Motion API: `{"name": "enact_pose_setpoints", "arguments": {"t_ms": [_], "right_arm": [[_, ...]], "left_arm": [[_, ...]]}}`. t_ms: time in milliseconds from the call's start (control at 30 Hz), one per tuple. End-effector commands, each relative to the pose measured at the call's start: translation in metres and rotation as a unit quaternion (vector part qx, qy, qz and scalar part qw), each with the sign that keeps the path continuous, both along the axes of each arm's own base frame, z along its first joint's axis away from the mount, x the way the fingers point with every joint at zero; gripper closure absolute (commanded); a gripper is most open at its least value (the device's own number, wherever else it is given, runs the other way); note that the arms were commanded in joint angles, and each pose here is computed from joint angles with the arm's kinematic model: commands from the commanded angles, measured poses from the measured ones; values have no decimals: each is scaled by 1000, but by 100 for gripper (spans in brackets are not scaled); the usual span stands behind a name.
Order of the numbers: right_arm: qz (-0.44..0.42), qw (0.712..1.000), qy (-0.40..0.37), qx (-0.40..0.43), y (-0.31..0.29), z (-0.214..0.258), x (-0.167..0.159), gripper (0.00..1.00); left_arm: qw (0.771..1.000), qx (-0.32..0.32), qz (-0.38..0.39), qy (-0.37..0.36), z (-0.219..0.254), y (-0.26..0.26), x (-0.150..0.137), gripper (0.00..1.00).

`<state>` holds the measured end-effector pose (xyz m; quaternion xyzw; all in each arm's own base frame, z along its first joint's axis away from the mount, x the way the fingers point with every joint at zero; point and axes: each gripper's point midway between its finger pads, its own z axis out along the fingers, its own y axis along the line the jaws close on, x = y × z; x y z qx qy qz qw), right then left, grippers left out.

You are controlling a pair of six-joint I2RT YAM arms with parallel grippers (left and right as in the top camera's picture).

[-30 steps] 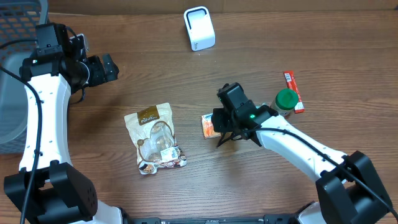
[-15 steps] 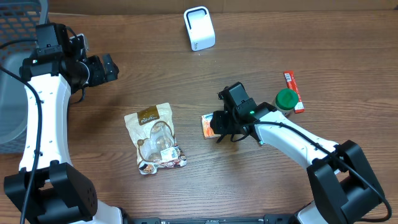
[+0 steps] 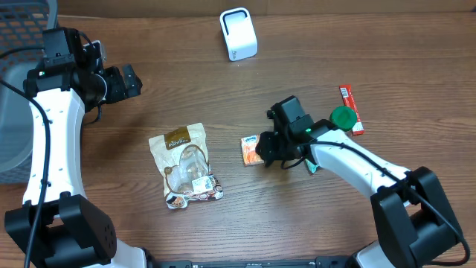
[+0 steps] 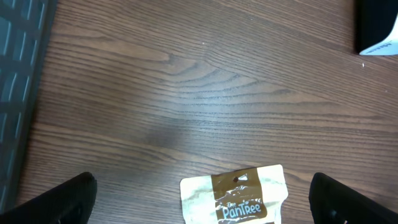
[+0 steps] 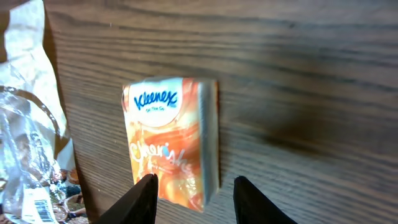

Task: Scan the item barcode

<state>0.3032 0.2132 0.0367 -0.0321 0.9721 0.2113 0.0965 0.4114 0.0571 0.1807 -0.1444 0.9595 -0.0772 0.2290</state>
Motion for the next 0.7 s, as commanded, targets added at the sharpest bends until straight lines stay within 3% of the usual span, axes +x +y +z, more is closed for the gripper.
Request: {"name": "enact_pose_setpoints", "arguments": {"t_ms": [0,667], "right_arm": [[19,1000,4,18,2,1,-2,59],[60,996,0,62,18,9,-7,59]], "left_arm": [[1000,1,4,-1,1,0,1,0],[1000,1,4,-1,1,0,1,0]]}}
